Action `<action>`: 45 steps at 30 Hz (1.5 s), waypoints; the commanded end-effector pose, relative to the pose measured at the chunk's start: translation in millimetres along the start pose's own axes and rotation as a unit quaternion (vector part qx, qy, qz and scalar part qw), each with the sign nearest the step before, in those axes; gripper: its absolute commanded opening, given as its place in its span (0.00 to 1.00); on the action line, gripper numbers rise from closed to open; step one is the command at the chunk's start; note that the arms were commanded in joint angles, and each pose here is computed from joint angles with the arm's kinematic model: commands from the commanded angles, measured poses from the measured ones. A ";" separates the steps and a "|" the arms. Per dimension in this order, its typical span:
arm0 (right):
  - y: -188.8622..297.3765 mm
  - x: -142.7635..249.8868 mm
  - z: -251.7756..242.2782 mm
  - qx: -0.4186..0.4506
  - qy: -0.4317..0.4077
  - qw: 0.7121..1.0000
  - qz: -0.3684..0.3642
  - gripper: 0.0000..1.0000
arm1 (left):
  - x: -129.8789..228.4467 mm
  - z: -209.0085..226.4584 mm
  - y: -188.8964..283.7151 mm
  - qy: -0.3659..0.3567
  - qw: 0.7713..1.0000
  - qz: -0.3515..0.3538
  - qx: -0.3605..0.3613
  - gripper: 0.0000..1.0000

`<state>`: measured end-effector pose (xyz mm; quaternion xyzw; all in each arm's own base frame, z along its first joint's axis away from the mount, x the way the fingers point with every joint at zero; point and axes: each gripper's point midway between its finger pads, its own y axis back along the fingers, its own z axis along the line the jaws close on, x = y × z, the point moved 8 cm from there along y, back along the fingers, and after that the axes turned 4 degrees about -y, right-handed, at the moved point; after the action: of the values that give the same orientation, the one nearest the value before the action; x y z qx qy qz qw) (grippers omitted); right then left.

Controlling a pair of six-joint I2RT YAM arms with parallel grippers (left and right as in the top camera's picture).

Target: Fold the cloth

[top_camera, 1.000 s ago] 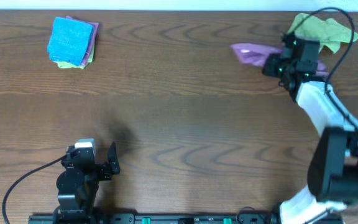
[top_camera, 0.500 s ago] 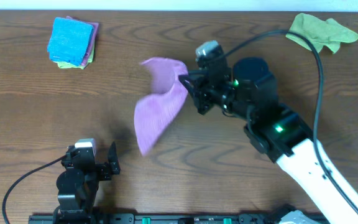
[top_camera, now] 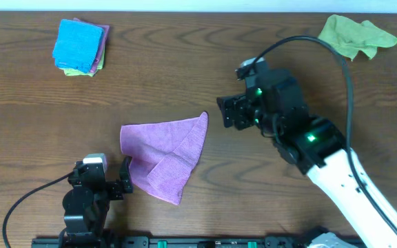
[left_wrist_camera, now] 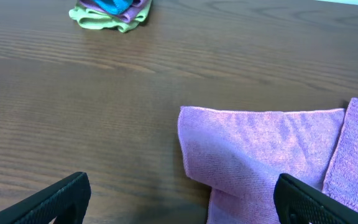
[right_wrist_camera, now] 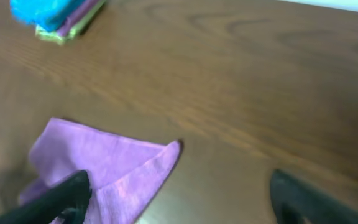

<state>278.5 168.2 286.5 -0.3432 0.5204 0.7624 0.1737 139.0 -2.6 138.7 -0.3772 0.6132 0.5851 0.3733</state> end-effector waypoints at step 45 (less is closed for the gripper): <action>-224.6 129.7 91.8 -0.137 0.110 0.973 0.150 0.01 | 4.0 1.6 -2.4 0.006 1.000 0.003 -0.007 0.95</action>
<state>294.6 331.7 74.0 -0.3619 0.4548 0.8121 -0.0517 139.0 -2.7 138.6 -0.3770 0.6134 0.5851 0.3733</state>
